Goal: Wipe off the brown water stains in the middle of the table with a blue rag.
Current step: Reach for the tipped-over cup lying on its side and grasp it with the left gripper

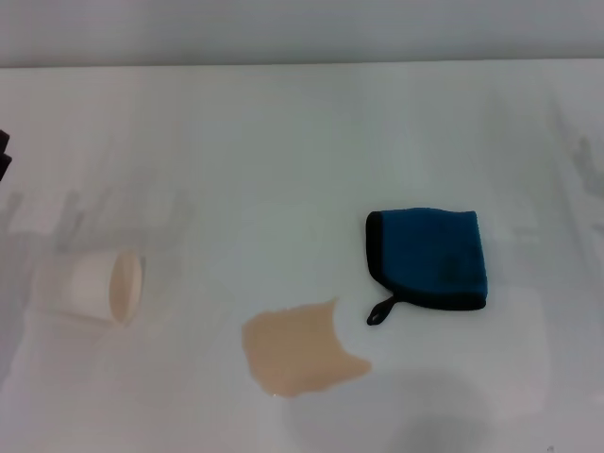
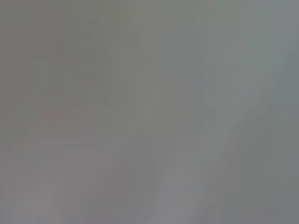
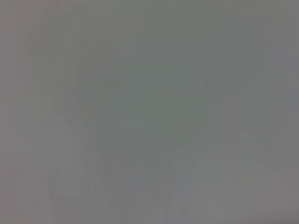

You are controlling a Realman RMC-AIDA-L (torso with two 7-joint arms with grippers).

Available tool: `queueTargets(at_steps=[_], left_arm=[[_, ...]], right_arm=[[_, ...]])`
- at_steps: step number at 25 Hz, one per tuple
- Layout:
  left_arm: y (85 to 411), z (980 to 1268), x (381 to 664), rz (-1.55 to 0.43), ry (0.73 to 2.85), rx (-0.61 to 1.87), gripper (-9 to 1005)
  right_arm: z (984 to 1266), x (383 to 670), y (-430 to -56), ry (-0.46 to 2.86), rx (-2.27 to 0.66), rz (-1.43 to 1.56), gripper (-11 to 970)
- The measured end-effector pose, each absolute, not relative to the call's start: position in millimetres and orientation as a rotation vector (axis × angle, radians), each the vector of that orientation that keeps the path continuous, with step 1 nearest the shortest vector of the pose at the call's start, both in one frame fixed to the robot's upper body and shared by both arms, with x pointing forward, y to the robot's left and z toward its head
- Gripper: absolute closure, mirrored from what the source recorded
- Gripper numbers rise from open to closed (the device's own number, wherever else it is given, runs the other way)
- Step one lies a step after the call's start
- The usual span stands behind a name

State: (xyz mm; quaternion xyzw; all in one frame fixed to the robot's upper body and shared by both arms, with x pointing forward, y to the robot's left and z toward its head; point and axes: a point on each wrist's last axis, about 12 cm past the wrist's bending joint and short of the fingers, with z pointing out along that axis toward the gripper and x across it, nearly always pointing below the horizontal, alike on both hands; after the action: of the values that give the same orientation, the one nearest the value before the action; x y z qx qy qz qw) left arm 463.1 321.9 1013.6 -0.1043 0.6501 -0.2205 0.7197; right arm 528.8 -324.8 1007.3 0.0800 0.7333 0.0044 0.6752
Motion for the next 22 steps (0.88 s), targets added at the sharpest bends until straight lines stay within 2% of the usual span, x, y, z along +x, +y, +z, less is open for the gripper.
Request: queueTargets(at_steps=[6,11,17,18,22], left_arm=[[324.9,1021.1,472.8,-0.501,1.409,-0.212,118],[332.5,1033.5,496.5,-0.686,1.43,-0.261,118],[349.4,1068.9,533.9,-0.939,1.555,-0.193,119],[352.7,1081.8,540.9,-0.985,1.606,-0.127,119],[354.7,1098.2,546.8,-0.995,1.71,0.022,119]], right_arm=[[1007.3,528.8,-325.1,1.649,0.183,0.009,114],[1007.3,528.8,-325.1,1.649,0.184,0.009,114],[1007.4,529.2,-324.0,1.649,0.181,0.012,115],[1007.4,529.4,-323.7,1.649,0.18,0.013,115],[1007.5,529.7,-323.3,1.649,0.178,0.014,115]])
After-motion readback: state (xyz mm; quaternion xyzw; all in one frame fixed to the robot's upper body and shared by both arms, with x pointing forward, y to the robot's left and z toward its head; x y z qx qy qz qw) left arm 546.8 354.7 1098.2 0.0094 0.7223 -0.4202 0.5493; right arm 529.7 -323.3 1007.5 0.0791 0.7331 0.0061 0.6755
